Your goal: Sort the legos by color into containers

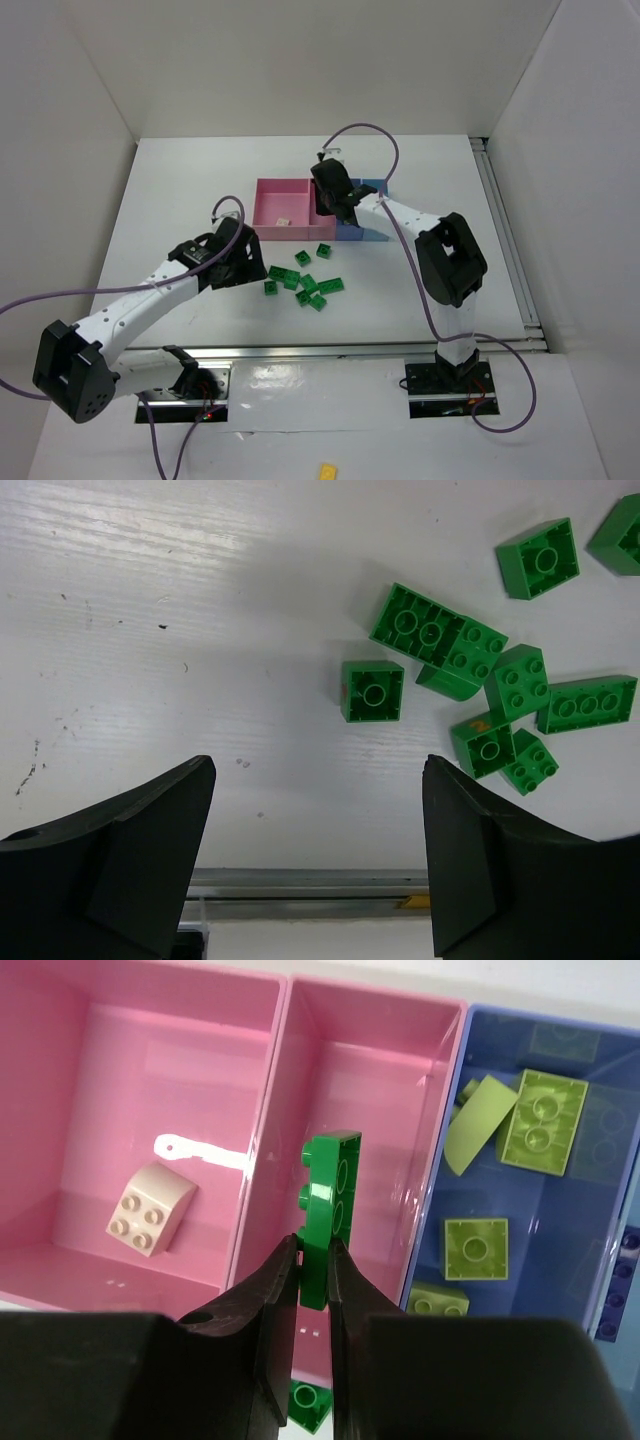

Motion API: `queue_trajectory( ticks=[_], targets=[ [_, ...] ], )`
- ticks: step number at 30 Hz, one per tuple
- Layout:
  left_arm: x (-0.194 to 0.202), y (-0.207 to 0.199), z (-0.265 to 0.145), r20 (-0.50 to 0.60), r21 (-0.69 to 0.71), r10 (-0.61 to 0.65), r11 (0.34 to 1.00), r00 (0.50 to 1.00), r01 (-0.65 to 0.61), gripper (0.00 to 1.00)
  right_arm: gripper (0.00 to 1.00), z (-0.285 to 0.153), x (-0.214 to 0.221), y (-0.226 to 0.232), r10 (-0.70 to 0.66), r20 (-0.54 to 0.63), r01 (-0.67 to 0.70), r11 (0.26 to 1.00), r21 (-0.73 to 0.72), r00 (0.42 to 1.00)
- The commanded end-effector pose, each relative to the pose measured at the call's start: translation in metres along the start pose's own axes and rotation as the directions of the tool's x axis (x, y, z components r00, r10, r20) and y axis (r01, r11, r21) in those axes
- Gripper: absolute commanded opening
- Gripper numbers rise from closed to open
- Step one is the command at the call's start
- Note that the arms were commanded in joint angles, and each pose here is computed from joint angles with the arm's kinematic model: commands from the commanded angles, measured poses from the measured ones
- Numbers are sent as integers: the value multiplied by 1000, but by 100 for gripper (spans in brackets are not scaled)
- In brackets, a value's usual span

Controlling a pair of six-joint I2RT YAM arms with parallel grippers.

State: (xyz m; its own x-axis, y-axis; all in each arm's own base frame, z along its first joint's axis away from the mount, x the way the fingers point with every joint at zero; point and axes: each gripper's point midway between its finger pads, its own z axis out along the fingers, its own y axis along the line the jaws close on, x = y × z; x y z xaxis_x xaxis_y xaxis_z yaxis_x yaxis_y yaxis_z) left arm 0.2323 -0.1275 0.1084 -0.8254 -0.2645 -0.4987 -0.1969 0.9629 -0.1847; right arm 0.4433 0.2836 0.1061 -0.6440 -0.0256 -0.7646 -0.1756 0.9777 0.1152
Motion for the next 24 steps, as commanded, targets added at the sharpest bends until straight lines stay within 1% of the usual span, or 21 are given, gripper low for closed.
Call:
queue_trajectory(
  ticks=[1,4,6,7,9,11,13,15,16,19,23,24],
  targets=[
    [-4,-10,-4,11,49,-10,999,1000,9,88,16,3,-25,3,20,61,-20,1000,0,998],
    [-6,-15,-4,17,72,-14,997,1000,13,88,16,3,-25,5,20,56,-20,1000,-10,998],
    [-11,-21,-7,21,88,-8,996,1000,6,88,16,-5,-34,6,27,77,-26,1000,-18,997],
    [-9,-22,-8,13,98,5,995,1000,-7,88,16,-3,-28,4,23,65,-22,1000,-13,998],
    [-13,-26,-11,19,113,22,993,1000,-25,89,16,-9,-30,5,24,63,-22,999,-26,998],
    [-20,-35,-18,26,141,29,989,999,-32,89,18,-15,-31,8,26,63,-23,999,-45,998],
    [-21,-39,-20,12,153,32,988,999,-33,90,18,-18,-27,7,22,50,-20,999,-50,998],
    [-18,-44,-19,-12,171,47,984,999,-45,94,20,-21,-30,10,16,55,-12,998,-66,998],
    [-23,-49,-25,-4,188,54,981,999,-52,94,20,-20,-26,8,13,45,-10,998,-62,999],
    [-22,-50,-25,-16,190,57,980,998,-53,97,20,-25,-34,10,23,78,-18,997,-76,997],
    [-21,-48,-28,-17,188,68,980,998,-64,97,20,-23,-41,13,21,98,-13,996,-83,995],
    [-21,-48,-28,-17,188,68,980,998,-64,97,21,-20,-37,12,18,88,-11,997,-79,996]
  ],
)
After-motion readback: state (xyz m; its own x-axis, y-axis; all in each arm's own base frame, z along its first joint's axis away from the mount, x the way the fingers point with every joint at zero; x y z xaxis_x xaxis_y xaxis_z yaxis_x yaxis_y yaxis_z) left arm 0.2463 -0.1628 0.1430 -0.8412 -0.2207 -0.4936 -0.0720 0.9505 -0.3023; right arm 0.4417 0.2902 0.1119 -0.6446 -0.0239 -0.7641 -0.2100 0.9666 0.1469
